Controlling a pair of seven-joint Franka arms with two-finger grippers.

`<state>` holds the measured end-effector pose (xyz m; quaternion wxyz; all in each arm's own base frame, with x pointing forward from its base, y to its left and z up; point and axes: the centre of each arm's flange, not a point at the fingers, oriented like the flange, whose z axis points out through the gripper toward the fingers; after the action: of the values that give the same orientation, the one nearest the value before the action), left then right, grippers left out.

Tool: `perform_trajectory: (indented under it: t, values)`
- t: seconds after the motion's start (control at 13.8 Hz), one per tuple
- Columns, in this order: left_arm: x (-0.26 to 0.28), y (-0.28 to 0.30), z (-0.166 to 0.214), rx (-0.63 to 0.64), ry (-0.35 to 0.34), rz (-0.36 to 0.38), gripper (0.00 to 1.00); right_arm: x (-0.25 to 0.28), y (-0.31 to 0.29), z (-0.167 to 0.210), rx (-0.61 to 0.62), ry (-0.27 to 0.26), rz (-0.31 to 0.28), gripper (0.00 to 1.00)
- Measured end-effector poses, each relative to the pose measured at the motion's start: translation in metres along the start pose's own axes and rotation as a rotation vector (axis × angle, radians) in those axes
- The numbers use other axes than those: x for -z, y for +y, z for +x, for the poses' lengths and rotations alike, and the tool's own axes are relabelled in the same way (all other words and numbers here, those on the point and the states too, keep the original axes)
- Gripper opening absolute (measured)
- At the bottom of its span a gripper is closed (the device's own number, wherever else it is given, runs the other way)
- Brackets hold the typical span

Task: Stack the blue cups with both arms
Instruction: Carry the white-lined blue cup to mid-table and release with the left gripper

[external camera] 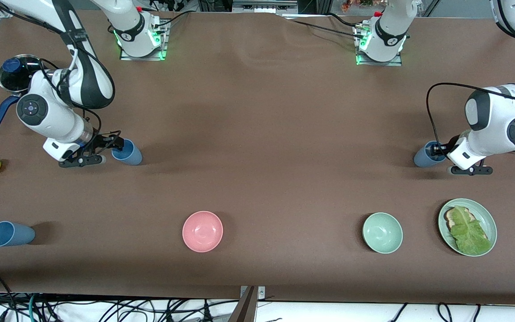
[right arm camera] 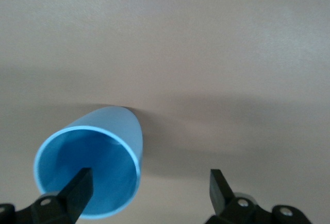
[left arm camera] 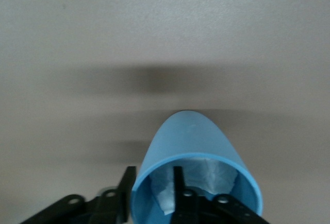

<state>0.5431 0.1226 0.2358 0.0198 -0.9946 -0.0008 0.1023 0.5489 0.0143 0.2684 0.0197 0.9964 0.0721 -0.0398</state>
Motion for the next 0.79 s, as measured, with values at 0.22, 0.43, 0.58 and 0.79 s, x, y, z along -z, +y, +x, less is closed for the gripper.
perform_trajectory:
  t: [0.22, 0.43, 0.58, 0.79]
  values:
    - [0.01, 0.012, 0.005, -0.022, 0.012, 0.004, 0.01, -0.019, -0.002, -0.005, 0.003, 0.02, -0.001, 1.0]
    - [0.043, 0.07, 0.015, -0.047, -0.02, 0.0, 0.01, -0.031, -0.003, -0.008, 0.004, 0.016, 0.0, 0.86]
    - [0.072, 0.133, 0.019, -0.012, -0.03, -0.001, 0.01, -0.03, -0.003, -0.007, 0.004, 0.019, -0.001, 0.63]
    - [0.085, 0.245, 0.01, 0.047, -0.027, -0.033, 0.01, -0.016, -0.001, 0.001, 0.003, -0.01, 0.001, 0.3]
